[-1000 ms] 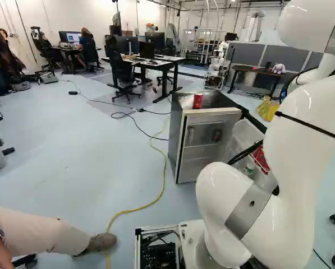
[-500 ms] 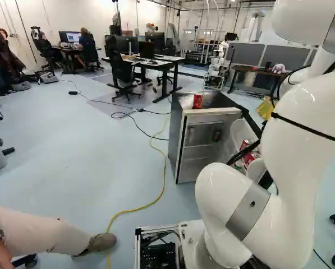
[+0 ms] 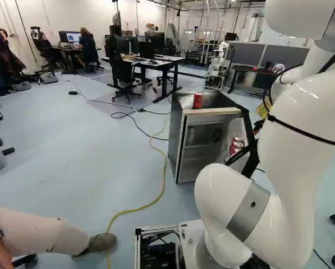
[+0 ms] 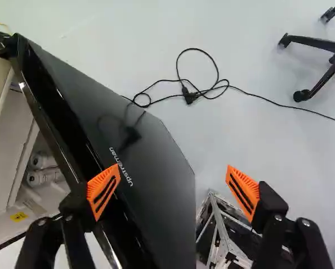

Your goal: Grab a drink from the fridge

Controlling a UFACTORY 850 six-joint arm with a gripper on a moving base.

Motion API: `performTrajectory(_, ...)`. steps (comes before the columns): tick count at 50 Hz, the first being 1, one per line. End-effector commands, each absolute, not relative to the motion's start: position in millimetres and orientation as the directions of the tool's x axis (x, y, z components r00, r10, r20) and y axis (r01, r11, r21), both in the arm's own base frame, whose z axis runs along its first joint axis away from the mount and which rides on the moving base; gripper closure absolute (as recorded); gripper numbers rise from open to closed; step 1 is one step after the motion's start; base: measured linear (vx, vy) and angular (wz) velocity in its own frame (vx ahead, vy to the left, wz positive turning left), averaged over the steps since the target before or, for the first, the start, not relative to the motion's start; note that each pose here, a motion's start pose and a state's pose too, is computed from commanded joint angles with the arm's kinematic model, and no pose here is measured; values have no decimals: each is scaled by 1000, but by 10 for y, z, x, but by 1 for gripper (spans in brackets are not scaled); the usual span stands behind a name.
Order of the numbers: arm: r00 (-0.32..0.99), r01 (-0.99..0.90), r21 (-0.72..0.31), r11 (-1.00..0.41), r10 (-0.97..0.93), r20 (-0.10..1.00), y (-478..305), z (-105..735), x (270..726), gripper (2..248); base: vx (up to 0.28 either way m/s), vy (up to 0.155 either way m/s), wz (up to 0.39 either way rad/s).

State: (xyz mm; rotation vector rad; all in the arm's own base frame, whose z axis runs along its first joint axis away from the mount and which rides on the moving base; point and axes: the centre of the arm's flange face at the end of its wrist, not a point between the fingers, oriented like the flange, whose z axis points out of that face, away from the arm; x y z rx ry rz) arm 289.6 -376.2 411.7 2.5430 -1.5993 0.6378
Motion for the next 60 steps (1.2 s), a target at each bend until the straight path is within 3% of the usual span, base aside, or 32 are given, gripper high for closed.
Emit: performTrajectory(60,540,-768,-155,-622,-758,366,-2658,4107,3100,3,0,0,0)
